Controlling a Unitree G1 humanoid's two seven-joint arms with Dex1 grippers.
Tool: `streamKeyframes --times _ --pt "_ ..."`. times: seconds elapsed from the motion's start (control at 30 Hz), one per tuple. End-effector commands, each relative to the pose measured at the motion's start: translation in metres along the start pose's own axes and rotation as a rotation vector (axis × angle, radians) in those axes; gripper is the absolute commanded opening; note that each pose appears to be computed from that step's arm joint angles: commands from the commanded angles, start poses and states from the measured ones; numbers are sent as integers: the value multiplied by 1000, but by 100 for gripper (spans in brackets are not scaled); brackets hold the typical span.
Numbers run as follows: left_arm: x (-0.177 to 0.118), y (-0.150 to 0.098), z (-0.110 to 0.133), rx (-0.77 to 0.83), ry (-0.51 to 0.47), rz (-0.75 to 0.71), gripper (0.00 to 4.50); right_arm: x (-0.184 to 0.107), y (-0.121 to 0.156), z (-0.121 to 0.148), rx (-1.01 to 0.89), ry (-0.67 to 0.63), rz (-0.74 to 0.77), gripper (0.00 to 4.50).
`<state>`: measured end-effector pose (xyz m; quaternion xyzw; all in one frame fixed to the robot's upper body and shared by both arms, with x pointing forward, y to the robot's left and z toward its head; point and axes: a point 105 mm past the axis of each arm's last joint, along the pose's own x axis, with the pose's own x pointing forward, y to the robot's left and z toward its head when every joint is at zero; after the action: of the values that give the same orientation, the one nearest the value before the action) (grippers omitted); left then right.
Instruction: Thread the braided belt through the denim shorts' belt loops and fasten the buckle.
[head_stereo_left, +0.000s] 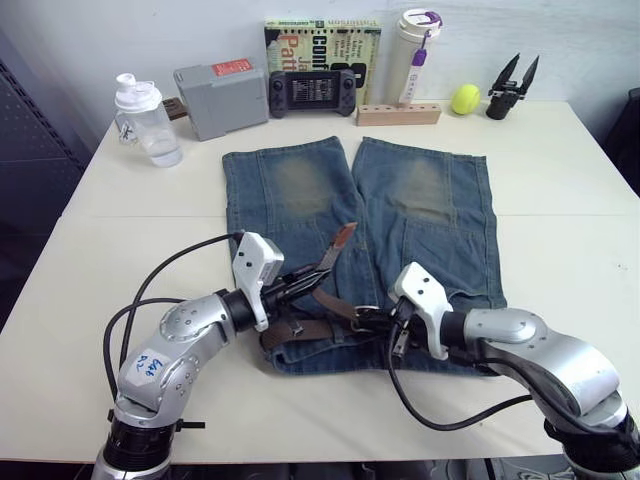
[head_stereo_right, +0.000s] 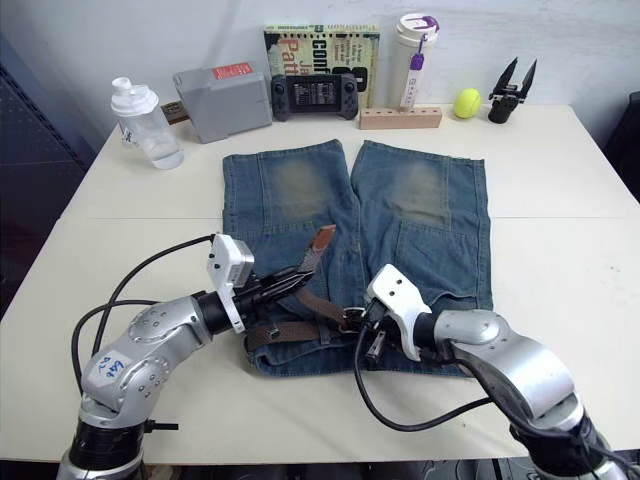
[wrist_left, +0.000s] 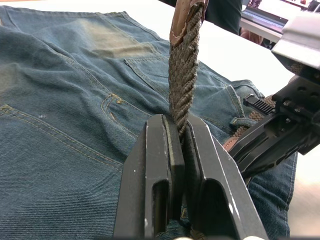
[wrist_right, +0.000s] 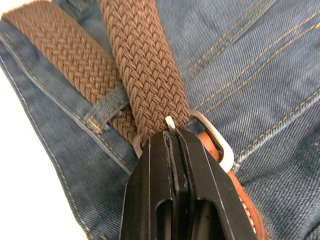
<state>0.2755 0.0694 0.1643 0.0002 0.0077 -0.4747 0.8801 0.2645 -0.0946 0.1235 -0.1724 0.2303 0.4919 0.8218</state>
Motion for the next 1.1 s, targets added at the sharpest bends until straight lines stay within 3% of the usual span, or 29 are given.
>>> streamKeyframes --times 0.03,0.23,0.53,0.8,1.1 --pt "1 -7 14 67 -42 -34 0 -3 -4 -7 -24 78 46 5" --pt "2 -9 13 76 -42 -45 0 -7 -12 2 -73 133 127 5" --pt "-3 -6 10 80 -31 -25 0 -29 -18 33 -130 57 159 5" --pt "-3 -5 11 78 -32 -14 0 -4 -18 18 -111 72 129 5" --pt "-3 -3 12 84 -31 -4 0 4 -15 4 -110 115 151 5"
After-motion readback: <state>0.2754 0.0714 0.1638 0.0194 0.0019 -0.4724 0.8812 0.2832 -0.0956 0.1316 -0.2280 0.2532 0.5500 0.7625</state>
